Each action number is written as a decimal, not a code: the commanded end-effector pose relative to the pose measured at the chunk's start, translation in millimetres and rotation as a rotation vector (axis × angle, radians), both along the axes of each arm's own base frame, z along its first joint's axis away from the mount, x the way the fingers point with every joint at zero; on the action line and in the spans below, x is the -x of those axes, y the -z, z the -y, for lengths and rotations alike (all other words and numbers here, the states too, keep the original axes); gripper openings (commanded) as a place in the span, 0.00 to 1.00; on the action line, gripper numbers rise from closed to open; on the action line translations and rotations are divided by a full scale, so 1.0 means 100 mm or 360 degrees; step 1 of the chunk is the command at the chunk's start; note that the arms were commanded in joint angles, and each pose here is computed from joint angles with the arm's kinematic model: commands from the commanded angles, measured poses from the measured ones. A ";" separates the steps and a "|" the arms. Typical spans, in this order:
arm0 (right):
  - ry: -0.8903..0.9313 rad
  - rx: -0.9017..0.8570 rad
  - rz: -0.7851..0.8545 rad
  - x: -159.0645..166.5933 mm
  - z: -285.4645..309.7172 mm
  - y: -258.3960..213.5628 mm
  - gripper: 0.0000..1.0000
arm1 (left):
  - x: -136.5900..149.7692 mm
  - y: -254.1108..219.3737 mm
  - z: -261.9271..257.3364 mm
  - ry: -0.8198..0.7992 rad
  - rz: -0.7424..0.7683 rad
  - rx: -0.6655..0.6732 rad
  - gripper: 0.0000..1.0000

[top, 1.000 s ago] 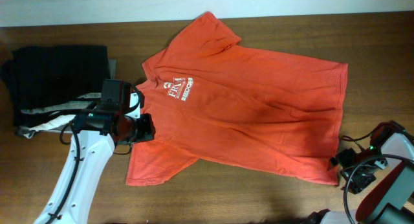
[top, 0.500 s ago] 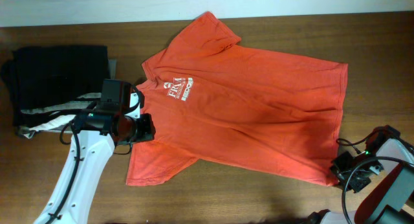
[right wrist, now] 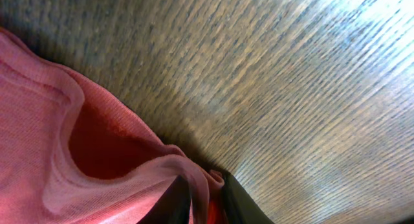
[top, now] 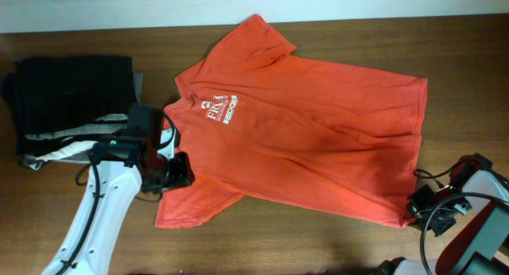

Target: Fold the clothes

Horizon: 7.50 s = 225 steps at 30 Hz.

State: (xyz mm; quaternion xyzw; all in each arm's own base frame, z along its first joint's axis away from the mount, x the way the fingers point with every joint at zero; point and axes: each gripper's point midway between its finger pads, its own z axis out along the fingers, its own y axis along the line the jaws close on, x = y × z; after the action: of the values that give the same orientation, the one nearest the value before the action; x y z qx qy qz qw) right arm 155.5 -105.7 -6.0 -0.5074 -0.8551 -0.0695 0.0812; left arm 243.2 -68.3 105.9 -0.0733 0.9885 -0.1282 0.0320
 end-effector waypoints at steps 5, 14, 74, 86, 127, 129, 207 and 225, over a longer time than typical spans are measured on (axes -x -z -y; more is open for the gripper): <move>-0.0010 0.0049 -0.0048 0.07 0.04 0.08 0.20 | 0.50 0.44 0.07 -0.0187 -0.0329 -0.0014 0.43; -0.0010 0.0050 -0.0046 0.07 0.04 0.08 0.21 | 0.69 0.72 -0.03 -0.0545 -0.0458 -0.0105 0.43; -0.0009 0.0075 -0.0016 0.03 0.08 0.09 0.21 | 0.43 1.04 -0.73 -0.0405 -0.0302 -0.0397 0.54; -0.0009 0.0072 -0.0020 0.03 0.07 0.09 0.21 | 0.48 1.09 -0.77 -0.0394 -0.0355 -0.0442 0.42; -0.0123 -0.0028 -0.0051 -0.24 0.00 -0.52 0.04 | 0.38 0.49 -0.56 -0.0249 -0.0466 -0.0256 0.00; -0.0162 -0.0029 -0.0054 -0.28 -0.03 -0.58 0.04 | 0.40 0.47 -0.52 -0.0229 -0.0477 -0.0220 0.00; -0.0146 0.0124 0.0372 -1.53 0.51 -0.62 0.04 | -2.21 -0.48 0.28 -0.0093 0.0995 -0.0131 0.00; -0.0137 0.0146 0.0413 -1.69 0.60 -0.41 0.11 | -2.51 0.10 0.34 -0.0088 0.0959 -0.0139 0.00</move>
State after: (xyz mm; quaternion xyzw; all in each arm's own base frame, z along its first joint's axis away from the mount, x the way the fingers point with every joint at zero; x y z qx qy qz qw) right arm 318.9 -165.4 37.7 -0.4583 -0.8830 -0.0894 -0.0486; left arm 486.1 -102.5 96.8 -0.0517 0.9392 -0.1027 0.3236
